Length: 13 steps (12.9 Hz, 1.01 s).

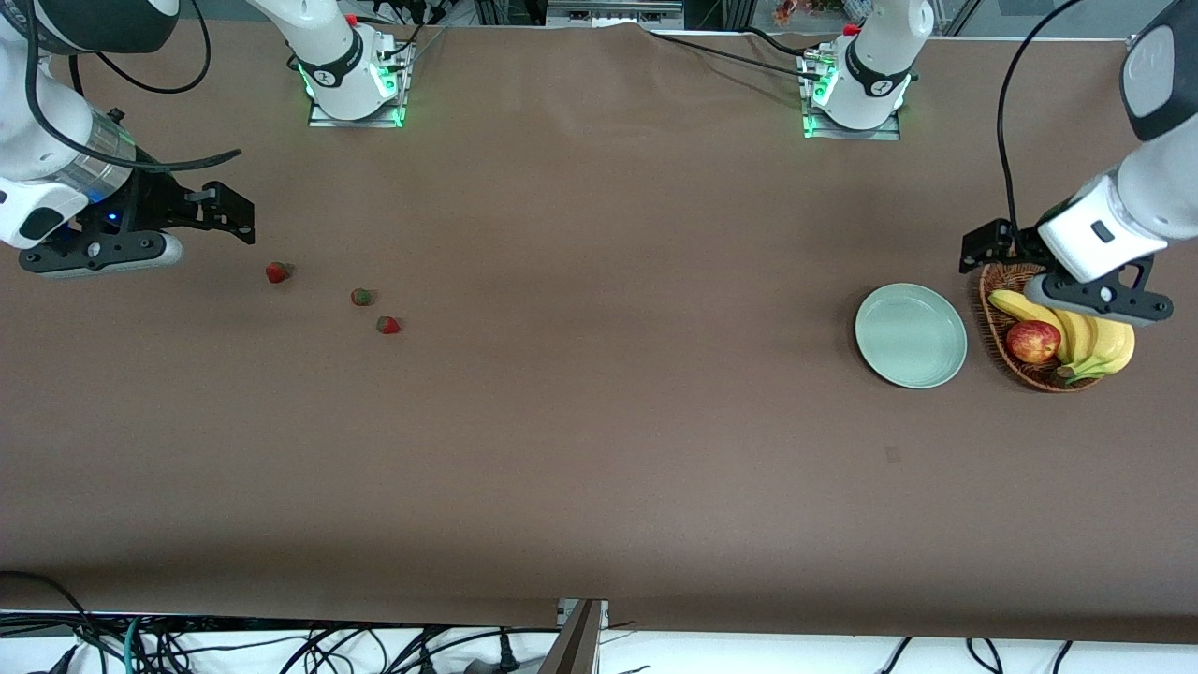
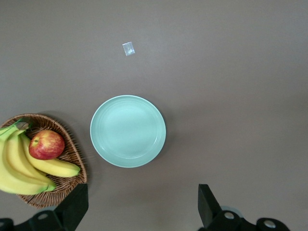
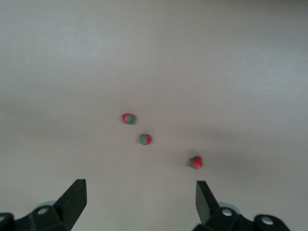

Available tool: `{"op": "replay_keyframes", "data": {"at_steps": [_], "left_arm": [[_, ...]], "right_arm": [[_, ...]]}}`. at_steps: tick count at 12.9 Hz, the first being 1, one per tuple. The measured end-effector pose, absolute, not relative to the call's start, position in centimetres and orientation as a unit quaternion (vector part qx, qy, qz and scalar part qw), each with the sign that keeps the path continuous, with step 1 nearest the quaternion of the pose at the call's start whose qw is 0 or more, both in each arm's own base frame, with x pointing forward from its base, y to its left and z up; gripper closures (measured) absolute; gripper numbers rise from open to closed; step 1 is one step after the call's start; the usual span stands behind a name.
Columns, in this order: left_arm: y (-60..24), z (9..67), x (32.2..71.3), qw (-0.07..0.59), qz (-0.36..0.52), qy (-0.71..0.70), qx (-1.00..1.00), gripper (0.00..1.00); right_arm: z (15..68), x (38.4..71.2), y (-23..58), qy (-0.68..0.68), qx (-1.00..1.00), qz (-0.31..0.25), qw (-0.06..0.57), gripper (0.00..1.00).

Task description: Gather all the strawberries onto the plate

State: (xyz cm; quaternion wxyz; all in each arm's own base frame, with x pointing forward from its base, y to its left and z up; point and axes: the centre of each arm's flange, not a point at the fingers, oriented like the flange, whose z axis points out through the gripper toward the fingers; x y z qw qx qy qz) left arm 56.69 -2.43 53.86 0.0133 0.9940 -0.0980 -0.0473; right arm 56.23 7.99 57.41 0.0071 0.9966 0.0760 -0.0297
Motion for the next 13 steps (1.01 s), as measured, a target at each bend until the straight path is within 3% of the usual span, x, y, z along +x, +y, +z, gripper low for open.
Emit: {"op": "replay_keyframes", "data": {"at_steps": [9,13], "left_arm": [[-3.8,55.3,55.8,0.007,-0.043,-0.090,0.995,0.00],[-3.8,55.5,55.7,0.013,-0.042,-0.088,0.995,0.00]], "right_arm": [[57.9,56.2,7.9,0.077,0.997,-0.028,0.007,0.00],[56.8,55.7,6.2,0.078,0.995,-0.062,0.008,0.00]]}}
